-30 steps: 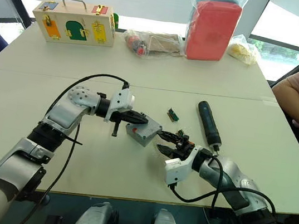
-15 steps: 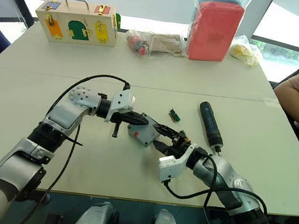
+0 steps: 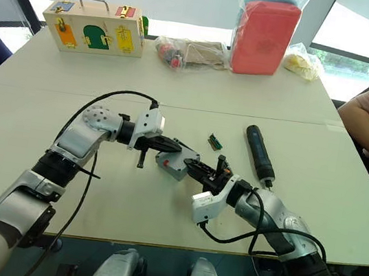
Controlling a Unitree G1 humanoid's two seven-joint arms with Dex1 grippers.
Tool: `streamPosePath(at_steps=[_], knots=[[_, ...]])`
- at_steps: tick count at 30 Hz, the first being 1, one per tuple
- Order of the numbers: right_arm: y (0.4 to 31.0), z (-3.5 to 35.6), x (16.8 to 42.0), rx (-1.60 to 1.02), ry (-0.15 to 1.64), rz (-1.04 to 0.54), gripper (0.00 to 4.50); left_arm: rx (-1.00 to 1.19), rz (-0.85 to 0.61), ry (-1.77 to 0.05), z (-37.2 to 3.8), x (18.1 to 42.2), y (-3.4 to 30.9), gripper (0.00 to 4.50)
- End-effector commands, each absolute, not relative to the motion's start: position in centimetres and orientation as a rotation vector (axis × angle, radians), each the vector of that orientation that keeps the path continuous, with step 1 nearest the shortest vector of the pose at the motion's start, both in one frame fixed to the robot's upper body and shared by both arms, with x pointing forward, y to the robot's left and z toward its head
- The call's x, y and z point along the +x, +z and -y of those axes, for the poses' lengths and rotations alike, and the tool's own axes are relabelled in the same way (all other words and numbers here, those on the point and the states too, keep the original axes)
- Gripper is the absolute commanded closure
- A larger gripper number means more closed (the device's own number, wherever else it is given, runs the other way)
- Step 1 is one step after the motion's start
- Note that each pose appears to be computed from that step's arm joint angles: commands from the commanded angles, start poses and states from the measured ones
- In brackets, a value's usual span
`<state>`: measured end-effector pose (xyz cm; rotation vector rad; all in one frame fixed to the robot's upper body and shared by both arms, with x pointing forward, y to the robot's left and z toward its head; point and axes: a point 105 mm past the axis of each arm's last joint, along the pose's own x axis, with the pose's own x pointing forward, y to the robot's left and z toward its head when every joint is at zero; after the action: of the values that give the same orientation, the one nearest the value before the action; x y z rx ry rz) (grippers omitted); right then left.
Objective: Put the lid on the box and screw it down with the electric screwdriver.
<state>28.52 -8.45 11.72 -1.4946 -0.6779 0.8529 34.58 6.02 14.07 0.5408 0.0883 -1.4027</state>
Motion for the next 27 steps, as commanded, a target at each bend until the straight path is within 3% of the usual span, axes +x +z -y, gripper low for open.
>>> streamPosePath(at_steps=[1,10,27], knots=[[14.7,8.2,29.0,-1.507,0.752,0.812,4.33,0.518,-0.055,-1.392,-6.7,34.5,15.9,4.5],[14.9,7.8,30.4,-1.509,0.727,0.836,4.33,0.441,-0.037,-1.325,-10.3,34.3,19.1,4.5],[12.3,8.2,30.6,-1.514,0.803,0.795,4.33,0.443,-0.061,-1.245,-13.3,34.7,20.2,4.5]])
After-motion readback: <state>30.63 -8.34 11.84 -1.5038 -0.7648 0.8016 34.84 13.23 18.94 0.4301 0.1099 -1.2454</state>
